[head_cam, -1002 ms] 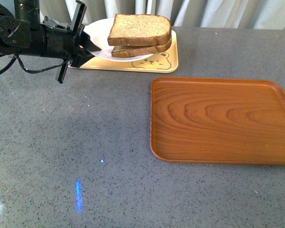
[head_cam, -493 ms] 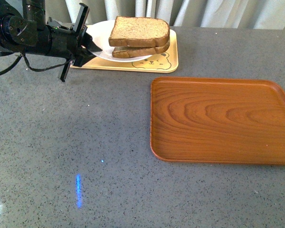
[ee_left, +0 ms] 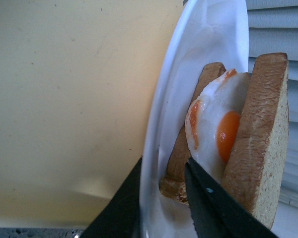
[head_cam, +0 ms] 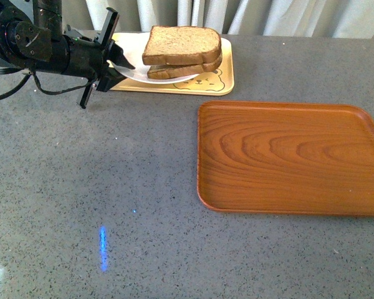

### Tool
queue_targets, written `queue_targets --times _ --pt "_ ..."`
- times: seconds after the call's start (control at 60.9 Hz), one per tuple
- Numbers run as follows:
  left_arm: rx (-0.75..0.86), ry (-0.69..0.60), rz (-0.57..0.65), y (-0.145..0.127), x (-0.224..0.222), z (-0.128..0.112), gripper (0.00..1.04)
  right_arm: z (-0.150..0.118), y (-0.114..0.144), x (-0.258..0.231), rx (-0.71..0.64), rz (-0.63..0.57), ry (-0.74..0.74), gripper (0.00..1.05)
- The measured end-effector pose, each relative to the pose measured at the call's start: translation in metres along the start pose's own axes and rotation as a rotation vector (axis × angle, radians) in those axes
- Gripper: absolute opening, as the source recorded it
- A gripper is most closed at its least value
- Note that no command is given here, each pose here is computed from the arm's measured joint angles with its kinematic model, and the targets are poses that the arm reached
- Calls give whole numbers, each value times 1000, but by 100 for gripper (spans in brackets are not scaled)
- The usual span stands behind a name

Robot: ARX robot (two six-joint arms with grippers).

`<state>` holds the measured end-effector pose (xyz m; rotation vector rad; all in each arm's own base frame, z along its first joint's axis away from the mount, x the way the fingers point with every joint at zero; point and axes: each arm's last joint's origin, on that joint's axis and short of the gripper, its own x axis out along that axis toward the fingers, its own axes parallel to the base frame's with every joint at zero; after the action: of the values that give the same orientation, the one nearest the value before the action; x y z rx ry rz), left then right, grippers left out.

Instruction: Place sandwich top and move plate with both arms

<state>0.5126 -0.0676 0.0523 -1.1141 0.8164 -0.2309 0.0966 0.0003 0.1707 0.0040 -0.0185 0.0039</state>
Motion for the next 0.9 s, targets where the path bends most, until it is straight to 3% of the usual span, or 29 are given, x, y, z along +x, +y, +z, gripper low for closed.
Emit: queue_targets --times 0.46,0.722,0.903 --pt "10 -27 -20 -5 -11 15 97 0 0 0 0 0 0 96" --pt "-14 -104 -20 8 -41 37 96 0 0 0 0 0 0 96" --pt "28 -177 -88 -1 -73 40 96 0 0 0 0 0 0 96"
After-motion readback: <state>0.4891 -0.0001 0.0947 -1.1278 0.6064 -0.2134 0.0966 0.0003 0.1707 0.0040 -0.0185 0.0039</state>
